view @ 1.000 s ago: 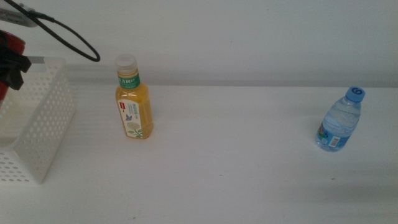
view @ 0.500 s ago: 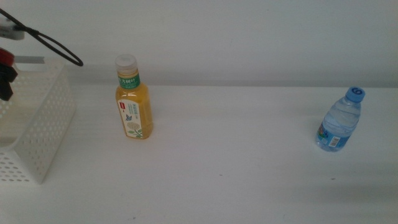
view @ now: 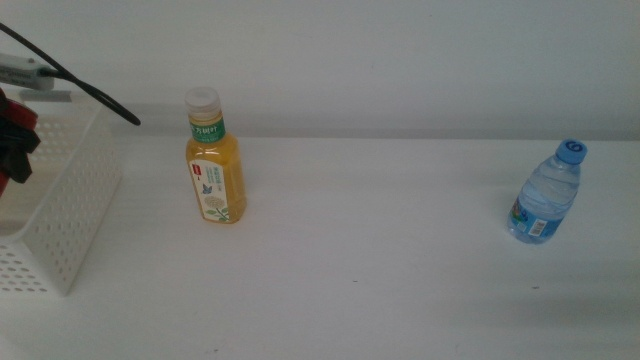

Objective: Use arms to grab the bottles and put them into the dustbin to the left of the table.

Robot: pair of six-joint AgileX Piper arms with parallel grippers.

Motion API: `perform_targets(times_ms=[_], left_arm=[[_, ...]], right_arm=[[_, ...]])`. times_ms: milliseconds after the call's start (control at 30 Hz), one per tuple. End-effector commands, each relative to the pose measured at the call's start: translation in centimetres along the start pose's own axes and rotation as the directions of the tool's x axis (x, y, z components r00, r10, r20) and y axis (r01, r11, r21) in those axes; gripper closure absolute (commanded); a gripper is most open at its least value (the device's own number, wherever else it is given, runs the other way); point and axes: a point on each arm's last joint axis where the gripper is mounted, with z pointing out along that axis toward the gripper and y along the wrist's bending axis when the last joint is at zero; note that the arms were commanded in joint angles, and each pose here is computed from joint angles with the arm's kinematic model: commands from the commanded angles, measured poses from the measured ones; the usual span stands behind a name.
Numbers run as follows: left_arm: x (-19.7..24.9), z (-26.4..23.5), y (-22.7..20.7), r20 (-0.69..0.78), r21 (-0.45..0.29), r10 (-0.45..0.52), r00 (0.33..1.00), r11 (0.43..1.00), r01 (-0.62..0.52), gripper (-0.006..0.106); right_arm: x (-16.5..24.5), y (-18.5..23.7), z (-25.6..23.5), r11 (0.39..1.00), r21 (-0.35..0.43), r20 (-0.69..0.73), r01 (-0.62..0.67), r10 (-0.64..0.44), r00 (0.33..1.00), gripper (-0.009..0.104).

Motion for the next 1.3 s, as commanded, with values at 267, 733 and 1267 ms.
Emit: perform_targets(times_ms=[267,733,1267], left_arm=[[0.7,-0.4,0.2,-0.086,-0.016,-0.003,0.996,1.000,0.002,0.090],[0.6,0.8,-0.2,-0.071,0.027,0.006,0.997,1.000,-0.004,0.068],[0.7,1.9,-0.7,-0.054,0.064,-0.006,0.999,0.998,0.009,0.037]], right_arm=[[0.9,0.0,-0.1,1.000,0.006,0.009,0.010,-0.010,1.000,0.097],[0.9,0.0,-0.1,1.000,0.006,0.009,0.010,-0.010,1.000,0.097],[0.9,0.0,-0.1,1.000,0.006,0.009,0.010,-0.010,1.000,0.097]])
